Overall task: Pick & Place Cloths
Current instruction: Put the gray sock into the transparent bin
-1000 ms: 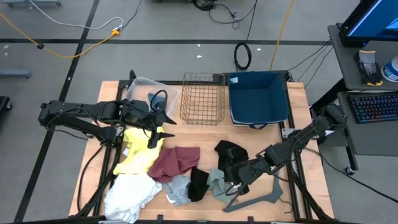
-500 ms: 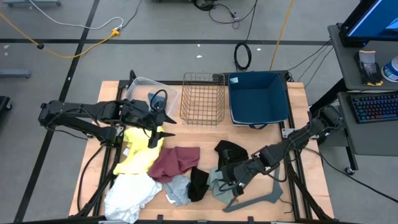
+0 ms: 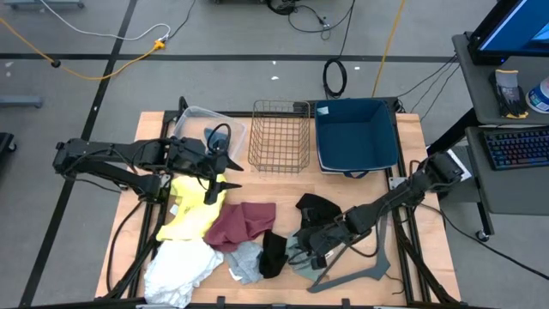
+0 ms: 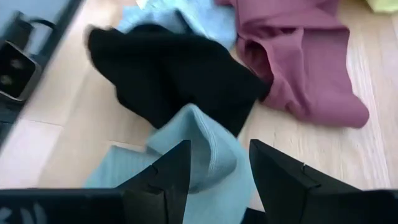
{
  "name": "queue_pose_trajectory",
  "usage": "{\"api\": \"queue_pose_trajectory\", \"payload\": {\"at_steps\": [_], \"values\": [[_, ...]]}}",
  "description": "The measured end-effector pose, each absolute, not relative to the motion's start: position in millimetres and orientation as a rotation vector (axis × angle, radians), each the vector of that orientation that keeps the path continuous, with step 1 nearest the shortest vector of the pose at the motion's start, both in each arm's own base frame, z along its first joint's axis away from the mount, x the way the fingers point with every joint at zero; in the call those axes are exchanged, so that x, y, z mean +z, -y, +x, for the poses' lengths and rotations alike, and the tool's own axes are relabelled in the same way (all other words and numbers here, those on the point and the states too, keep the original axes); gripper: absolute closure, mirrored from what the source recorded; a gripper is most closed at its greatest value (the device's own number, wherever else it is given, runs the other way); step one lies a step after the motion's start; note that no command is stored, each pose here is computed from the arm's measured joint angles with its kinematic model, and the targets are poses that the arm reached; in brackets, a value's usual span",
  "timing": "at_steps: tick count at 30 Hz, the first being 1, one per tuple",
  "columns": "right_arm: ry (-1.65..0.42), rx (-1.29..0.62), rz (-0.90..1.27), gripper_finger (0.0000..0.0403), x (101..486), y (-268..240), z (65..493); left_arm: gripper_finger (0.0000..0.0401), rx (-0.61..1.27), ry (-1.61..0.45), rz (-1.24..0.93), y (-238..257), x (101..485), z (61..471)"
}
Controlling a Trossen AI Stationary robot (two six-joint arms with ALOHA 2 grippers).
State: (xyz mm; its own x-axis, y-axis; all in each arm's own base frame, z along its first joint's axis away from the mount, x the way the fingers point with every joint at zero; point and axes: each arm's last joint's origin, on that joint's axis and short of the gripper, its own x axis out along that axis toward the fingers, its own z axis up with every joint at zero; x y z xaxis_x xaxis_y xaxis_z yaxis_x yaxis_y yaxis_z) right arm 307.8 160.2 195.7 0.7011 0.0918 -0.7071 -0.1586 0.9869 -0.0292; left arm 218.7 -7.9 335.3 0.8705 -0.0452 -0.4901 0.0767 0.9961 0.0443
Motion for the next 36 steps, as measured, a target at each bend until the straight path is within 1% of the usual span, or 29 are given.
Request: {"api": "queue_pose_trajectory", "payload": {"at_steps": [6, 9, 13, 17, 19, 26, 32, 36], "values": [[-0.822, 0.120, -0.101, 0.0249, 190.3, -154.9, 308.9, 0.0162, -0.062, -0.511, 0.055, 7.9, 335.2, 218.7], [-0.835, 0.115, -0.106, 0.0263, 189.5, -153.8, 308.3, 0.0162, -0.062, -0.511, 0.055, 7.9, 335.3, 218.7], [-0.855, 0.113, -0.115, 0.0308, 188.2, -153.2, 306.8, 0.0162, -0.062, -0.511, 0.055, 7.9, 335.3, 218.6], [-0.853, 0.116, -0.120, 0.0379, 188.3, -153.2, 306.9, 0.0162, -0.062, -0.511, 0.053, 7.9, 335.2, 218.7], [-0.852, 0.120, -0.129, 0.0395, 188.3, -153.2, 306.9, 0.0162, -0.061, -0.511, 0.051, 7.9, 335.3, 218.6], [-0.801, 0.136, -0.172, 0.0399, 197.1, -154.7, 310.3, 0.0162, -0.051, -0.513, 0.008, 8.0, 335.2, 218.7], [-0.667, 0.118, -0.264, 0.0401, 237.2, -152.4, 310.0, 0.0162, -0.033, -0.518, -0.065, 8.2, 334.4, 219.8], [-0.545, 0.083, -0.352, 0.0401, 272.3, -149.5, 303.5, 0.0162, -0.033, -0.530, -0.098, 8.9, 331.9, 223.0]]}}
